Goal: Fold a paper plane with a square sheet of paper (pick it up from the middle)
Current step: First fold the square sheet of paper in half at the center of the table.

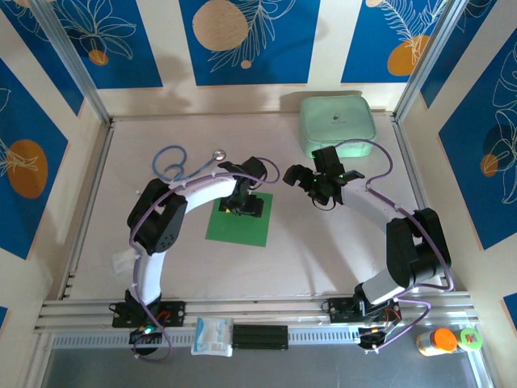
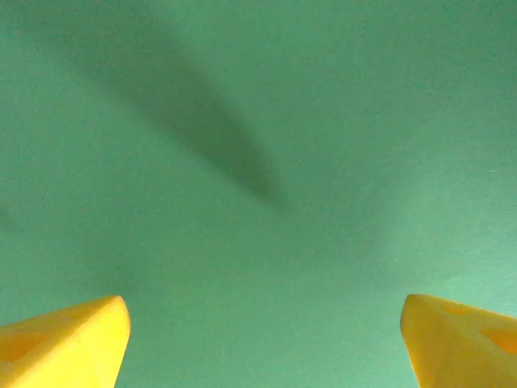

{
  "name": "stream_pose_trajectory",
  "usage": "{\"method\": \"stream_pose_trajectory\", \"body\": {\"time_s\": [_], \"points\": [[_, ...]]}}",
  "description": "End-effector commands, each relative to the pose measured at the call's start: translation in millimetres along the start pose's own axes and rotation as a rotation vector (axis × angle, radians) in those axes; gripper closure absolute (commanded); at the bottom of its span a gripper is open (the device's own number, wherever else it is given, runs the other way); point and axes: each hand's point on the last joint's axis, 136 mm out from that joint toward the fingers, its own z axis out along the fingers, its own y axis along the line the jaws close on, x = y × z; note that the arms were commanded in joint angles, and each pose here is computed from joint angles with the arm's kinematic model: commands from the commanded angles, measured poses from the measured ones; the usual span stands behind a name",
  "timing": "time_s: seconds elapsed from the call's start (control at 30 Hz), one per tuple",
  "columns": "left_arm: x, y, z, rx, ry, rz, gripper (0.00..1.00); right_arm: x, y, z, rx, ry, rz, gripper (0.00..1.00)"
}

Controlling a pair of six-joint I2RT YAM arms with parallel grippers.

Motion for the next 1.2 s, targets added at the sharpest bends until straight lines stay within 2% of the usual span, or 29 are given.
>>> {"method": "stream_pose_trajectory", "body": {"time_s": [0.0,0.5,1.17], "points": [[6,0,4,-0.037,0.032,-0.002,0.14,3,-5,3,0.016,0.026,0.005,0.01],[22,6,30,-0.098,0.082,-0.008,0.19,7,-13,12,0.049,0.047,0.024,0.02],[25,12,29,-0.113,0.071,-0.025,0.23,7,-12,15,0.055,0.053,0.039,0.03]]}}
